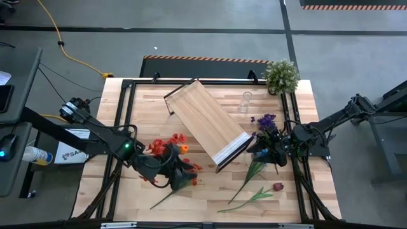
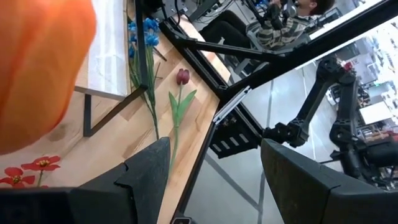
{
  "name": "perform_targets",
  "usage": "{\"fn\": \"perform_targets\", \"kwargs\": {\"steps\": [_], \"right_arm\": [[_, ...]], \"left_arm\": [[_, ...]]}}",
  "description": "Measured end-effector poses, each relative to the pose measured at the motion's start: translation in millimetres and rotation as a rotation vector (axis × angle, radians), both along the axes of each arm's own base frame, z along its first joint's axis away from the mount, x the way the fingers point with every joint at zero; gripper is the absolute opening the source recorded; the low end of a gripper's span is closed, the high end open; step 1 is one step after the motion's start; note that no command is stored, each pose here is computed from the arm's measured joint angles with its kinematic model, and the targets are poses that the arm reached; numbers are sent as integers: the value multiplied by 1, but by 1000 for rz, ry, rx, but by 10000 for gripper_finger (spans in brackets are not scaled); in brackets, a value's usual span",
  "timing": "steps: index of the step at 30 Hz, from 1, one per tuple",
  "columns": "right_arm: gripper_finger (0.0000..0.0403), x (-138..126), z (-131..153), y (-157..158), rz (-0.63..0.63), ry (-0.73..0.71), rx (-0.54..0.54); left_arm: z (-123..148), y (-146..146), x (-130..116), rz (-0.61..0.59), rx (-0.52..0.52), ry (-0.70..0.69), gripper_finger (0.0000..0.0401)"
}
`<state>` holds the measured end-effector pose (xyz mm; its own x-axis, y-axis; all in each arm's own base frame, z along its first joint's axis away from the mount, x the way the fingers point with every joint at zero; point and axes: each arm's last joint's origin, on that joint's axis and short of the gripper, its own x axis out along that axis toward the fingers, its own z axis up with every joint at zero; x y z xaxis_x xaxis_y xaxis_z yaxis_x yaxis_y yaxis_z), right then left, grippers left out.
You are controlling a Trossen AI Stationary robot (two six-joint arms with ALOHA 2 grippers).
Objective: Pick and place flowers into a vace then onto a shelf
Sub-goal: Put the red flowers into the bottom transparent vase
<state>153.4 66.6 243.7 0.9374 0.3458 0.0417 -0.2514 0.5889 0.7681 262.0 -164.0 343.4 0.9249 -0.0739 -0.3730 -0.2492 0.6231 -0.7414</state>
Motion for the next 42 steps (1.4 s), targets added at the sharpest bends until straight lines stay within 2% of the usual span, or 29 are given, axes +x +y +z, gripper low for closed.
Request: {"fn": "perform_targets", "kwargs": {"steps": [5, 18, 31, 36, 42], "right_arm": [[344, 0, 0, 0, 7, 0, 0], [344, 0, 0, 1, 23, -1, -4], [344, 0, 0, 1, 23, -1, -4], [344, 0, 0, 1, 23, -1, -4], [344, 0, 0, 0, 16, 0, -2]], "left_arm": [[3, 2, -2, 34, -33, -10, 282], [1, 3, -4, -2, -4, 20, 282], [-3, 1, -7, -133, 13, 80, 282], [-1, 2, -9, -149, 13, 88, 282], [-1, 13, -2, -195, 2, 105, 282]]}}
